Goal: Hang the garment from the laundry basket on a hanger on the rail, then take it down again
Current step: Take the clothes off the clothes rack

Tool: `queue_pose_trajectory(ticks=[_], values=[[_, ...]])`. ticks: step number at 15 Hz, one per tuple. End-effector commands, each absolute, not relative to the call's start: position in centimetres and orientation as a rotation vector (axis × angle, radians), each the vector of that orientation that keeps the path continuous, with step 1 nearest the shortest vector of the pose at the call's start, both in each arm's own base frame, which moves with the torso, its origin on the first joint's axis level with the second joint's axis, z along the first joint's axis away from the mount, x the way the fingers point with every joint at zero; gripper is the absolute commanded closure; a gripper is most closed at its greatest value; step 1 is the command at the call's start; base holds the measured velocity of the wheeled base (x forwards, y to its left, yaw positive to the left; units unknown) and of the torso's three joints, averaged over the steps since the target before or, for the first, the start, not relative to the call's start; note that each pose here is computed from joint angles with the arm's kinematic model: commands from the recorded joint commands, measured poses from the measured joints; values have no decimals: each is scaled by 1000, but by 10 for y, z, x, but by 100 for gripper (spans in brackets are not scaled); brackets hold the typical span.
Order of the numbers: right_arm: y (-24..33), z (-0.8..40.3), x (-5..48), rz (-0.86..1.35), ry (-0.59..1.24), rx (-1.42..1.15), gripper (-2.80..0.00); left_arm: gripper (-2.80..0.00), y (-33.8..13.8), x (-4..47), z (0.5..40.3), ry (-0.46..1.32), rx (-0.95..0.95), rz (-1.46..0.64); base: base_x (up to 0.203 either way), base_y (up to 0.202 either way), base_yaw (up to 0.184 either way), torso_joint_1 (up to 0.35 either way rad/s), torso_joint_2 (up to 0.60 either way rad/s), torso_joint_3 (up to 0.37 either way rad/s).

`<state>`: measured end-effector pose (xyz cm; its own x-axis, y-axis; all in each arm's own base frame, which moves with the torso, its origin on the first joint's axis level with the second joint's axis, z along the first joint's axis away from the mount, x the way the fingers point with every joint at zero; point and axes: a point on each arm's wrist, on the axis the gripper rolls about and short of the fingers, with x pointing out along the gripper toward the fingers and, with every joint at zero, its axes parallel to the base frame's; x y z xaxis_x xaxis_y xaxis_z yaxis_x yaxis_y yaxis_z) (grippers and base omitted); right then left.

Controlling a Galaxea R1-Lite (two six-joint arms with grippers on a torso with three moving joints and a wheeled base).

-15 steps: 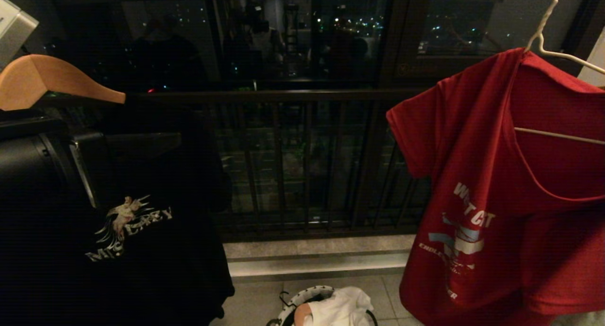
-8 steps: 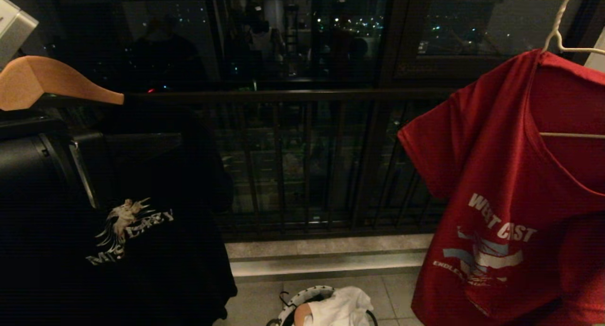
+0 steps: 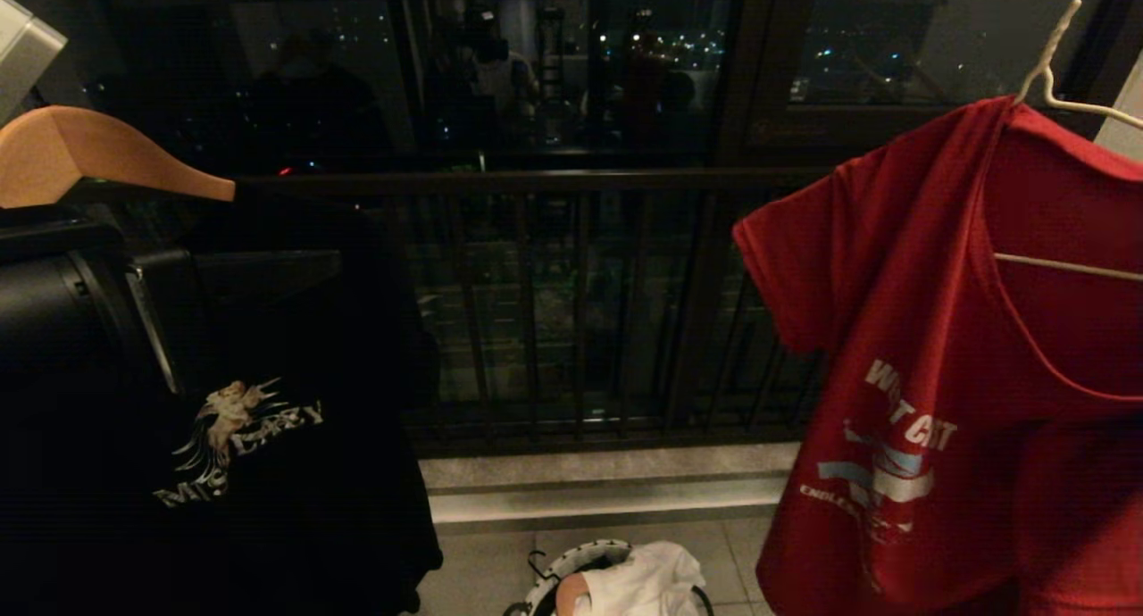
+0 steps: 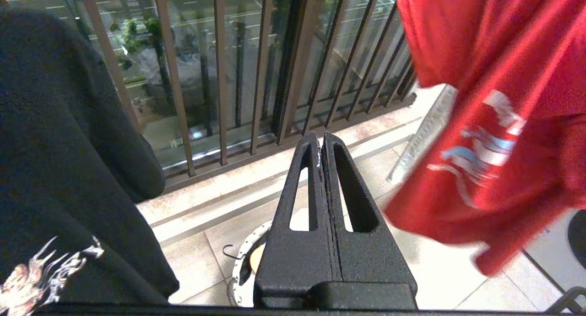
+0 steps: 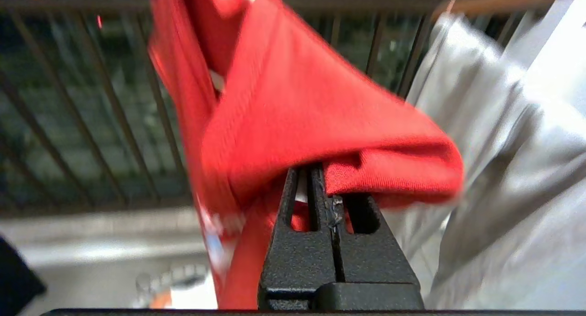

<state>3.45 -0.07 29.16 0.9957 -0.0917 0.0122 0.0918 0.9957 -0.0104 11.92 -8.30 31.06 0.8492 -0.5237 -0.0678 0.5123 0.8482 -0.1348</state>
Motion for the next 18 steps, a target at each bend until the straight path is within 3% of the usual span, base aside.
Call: queue_pose_trajectory(ticks=[1, 2, 3, 10, 18], values=[[0, 277, 39, -88, 43, -20, 0, 0, -84, 120, 310, 108, -113, -546, 0, 0, 0, 0, 0, 0], [0, 273, 41, -81, 56, -22, 0, 0, -84, 121, 310, 109, -112, -546, 0, 0, 0, 0, 0, 0], [1, 271, 41, -69, 66, -23, -280, 0, -84, 121, 309, 111, -112, -547, 0, 0, 0, 0, 0, 0], [2, 246, 49, -36, 166, -36, -280, 0, -92, 131, 301, 157, -98, -543, 0, 0, 0, 0, 0, 0], [7, 298, 81, 10, 115, -86, -280, 0, -115, 165, 283, 73, -124, -546, 0, 0, 0, 0, 0, 0]])
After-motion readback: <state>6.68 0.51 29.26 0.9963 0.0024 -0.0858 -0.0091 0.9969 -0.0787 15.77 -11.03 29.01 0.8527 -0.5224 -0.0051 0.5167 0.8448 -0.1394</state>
